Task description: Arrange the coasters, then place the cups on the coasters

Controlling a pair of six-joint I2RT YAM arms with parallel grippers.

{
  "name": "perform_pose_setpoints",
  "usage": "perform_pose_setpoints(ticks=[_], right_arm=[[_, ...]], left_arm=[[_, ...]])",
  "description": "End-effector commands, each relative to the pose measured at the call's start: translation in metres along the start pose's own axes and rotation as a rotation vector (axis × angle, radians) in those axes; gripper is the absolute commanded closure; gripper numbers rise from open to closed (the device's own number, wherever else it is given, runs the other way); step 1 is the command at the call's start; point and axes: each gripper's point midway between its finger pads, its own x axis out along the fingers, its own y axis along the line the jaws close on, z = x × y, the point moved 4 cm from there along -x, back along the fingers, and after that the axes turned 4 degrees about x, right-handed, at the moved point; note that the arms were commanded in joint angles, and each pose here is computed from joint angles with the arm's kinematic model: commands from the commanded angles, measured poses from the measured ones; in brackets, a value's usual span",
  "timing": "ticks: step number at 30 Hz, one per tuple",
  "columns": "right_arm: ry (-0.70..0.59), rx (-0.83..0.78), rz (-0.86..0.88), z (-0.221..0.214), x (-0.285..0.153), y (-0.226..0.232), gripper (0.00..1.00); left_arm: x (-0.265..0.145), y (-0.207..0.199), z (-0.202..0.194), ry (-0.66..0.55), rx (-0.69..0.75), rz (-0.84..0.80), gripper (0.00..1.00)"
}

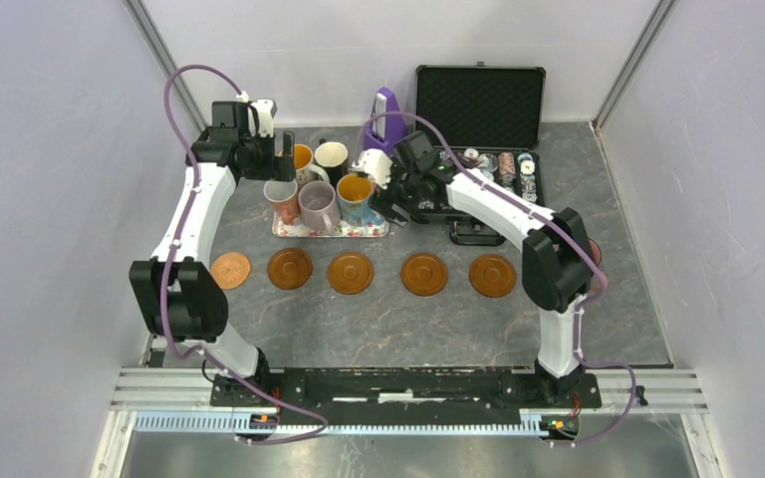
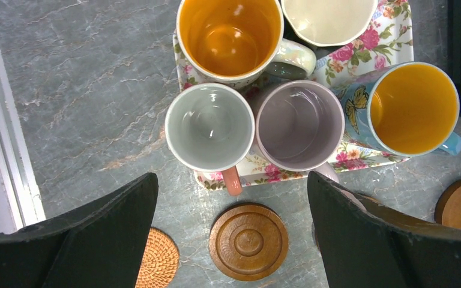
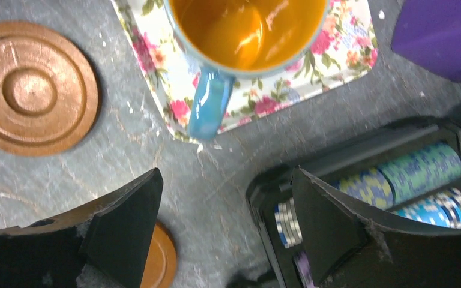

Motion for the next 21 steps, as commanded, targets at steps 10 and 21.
perform_pose_setpoints(ticks=[10, 21], right_arm=[[-0.057, 0.055, -0.062, 0.038, 0.066, -0.001, 0.26], [-0.065, 0.089, -0.019, 0.037, 0.089, 0.007, 0.57]], left_arm=[[-0.018, 0.007, 0.019, -0.073, -0.066, 0.050, 0.00], [-0.016, 0.011, 0.020, -0.073, -0.070, 0.060, 0.00]])
